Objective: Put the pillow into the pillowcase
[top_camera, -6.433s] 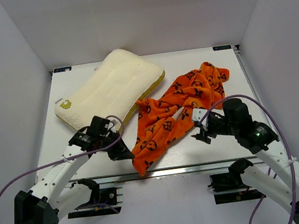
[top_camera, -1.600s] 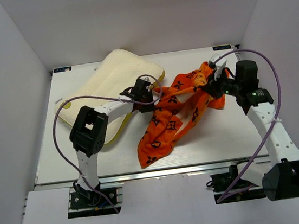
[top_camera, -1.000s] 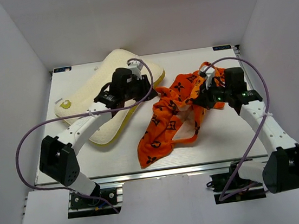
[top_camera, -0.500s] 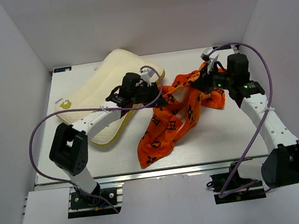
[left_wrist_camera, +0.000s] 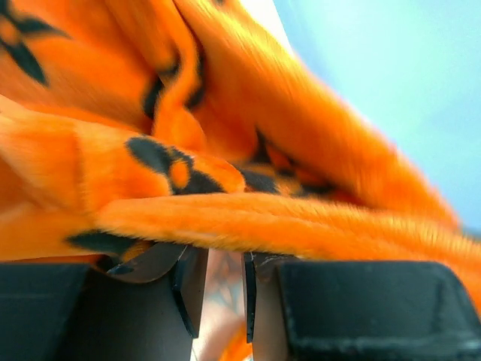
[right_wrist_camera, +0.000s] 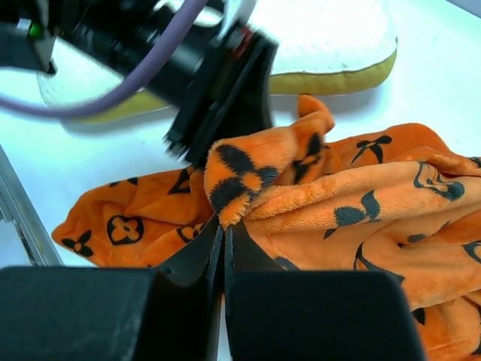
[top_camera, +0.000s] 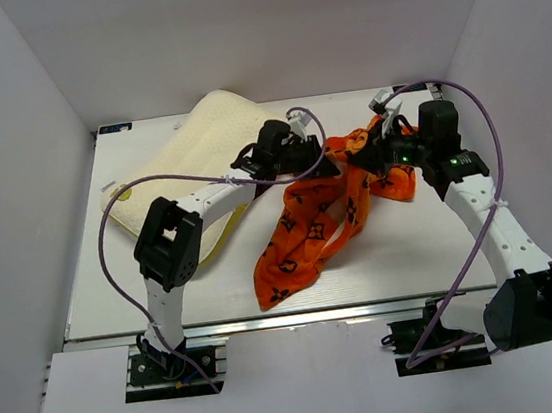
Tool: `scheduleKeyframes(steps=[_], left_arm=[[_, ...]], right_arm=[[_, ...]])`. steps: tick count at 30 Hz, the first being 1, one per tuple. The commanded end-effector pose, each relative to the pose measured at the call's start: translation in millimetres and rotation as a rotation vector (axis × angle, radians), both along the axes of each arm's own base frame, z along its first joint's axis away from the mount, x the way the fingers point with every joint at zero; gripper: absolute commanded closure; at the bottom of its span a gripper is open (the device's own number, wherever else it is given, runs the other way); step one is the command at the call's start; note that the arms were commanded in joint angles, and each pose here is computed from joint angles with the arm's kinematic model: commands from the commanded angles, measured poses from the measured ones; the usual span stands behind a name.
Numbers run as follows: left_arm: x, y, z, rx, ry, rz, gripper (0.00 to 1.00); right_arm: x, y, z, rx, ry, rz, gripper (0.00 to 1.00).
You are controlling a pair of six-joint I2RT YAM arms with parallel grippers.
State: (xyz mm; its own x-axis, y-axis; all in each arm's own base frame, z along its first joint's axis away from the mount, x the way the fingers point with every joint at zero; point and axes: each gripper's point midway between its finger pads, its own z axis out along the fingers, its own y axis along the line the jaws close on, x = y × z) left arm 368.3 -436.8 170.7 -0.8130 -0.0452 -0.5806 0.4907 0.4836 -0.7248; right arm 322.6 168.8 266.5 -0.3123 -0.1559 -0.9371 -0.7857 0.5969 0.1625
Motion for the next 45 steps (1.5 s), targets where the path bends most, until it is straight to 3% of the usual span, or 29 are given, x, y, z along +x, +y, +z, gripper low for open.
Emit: scheduleKeyframes(steps=[1, 11, 16, 17, 19, 20, 23, 26, 29, 38, 42, 45], left_arm=[[29, 5, 34, -0.010, -0.064, 0.108, 0.66], [60, 31, 49, 0.018, -0.118, 0.345, 0.65], [47, 40, 74, 0.024, -0.196, 0.244, 0.63], [47, 56, 68, 0.093, -0.213, 0.237, 0.62], [47, 87, 86, 0.144, -0.263, 0.270, 0.52], [59, 121, 77, 0.222, -0.259, 0.324, 0.47], [95, 177, 85, 0.296, -0.284, 0.400, 0.29], [117, 198, 53, 0.440, -0.241, 0.387, 0.16], [134, 189, 22, 0.479, -0.253, 0.358, 0.07], [120, 176, -58, 0.765, -0.348, 0.179, 0.02], [128, 230, -91, 1.059, -0.324, 0.370, 0.02], [127, 251, -120, 1.173, -0.259, 0.451, 0.06]], right_arm=[[-21, 4, 6, -0.003, -0.035, 0.062, 1.00], [-37, 3, -21, -0.014, 0.046, 0.067, 1.00], [-14, -4, -17, -0.042, 0.007, -0.011, 1.00], [-8, -6, -15, -0.050, -0.002, -0.029, 1.00], [-3, -7, -14, -0.055, -0.011, -0.041, 1.00], [-1, -7, -14, -0.055, -0.019, -0.041, 1.00], [0, -6, -16, -0.045, -0.012, -0.041, 1.00], [-1, -4, -19, -0.032, 0.000, -0.034, 1.00], [-2, -3, -22, -0.030, 0.009, -0.029, 1.00], [-3, -4, -25, -0.042, 0.001, -0.026, 1.00], [-1, -4, -27, -0.043, 0.011, -0.026, 1.00], [1, -4, -26, -0.048, 0.009, -0.022, 1.00]])
